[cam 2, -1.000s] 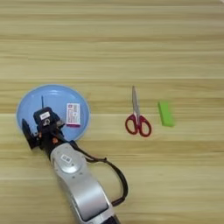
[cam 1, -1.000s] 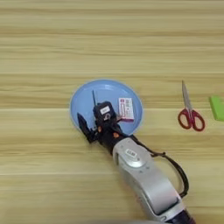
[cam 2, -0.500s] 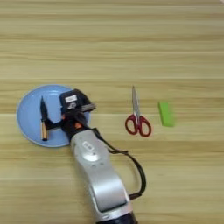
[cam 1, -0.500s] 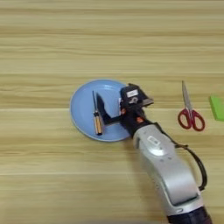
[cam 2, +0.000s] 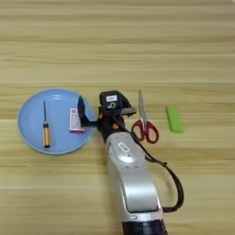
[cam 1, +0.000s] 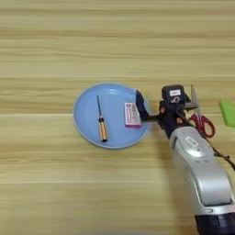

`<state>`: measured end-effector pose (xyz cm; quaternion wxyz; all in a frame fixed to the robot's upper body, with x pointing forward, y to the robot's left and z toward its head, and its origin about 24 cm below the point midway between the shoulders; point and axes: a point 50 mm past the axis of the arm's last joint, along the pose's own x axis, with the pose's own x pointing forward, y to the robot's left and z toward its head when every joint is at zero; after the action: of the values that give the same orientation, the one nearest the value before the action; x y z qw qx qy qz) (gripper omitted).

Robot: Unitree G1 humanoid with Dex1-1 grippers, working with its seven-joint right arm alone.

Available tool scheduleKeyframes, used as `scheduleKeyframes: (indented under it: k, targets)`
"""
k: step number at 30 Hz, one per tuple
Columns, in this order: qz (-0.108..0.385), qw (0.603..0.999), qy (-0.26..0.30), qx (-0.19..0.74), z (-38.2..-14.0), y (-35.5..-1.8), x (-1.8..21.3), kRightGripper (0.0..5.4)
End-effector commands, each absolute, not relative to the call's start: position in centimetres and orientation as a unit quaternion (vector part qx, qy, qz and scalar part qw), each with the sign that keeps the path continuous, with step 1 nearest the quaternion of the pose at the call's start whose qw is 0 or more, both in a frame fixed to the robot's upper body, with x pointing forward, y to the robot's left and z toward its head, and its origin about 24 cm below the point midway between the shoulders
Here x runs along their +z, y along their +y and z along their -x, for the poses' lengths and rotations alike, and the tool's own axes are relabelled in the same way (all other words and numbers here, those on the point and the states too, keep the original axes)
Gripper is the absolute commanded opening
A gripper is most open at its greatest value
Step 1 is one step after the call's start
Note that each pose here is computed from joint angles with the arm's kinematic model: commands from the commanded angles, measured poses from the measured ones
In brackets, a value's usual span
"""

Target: Move the objects on the table

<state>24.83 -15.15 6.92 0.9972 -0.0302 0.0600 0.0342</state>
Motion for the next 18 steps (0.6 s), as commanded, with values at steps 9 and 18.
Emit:
scheduleKeyframes:
  k: [9,18]
  targets:
    - [0.067,0.995,0.006,-0.068,-25.5,-22.3,9.0,5.38]
    - [0.107,0.984,0.021,-0.141,-24.1,-27.6,8.1,5.38]
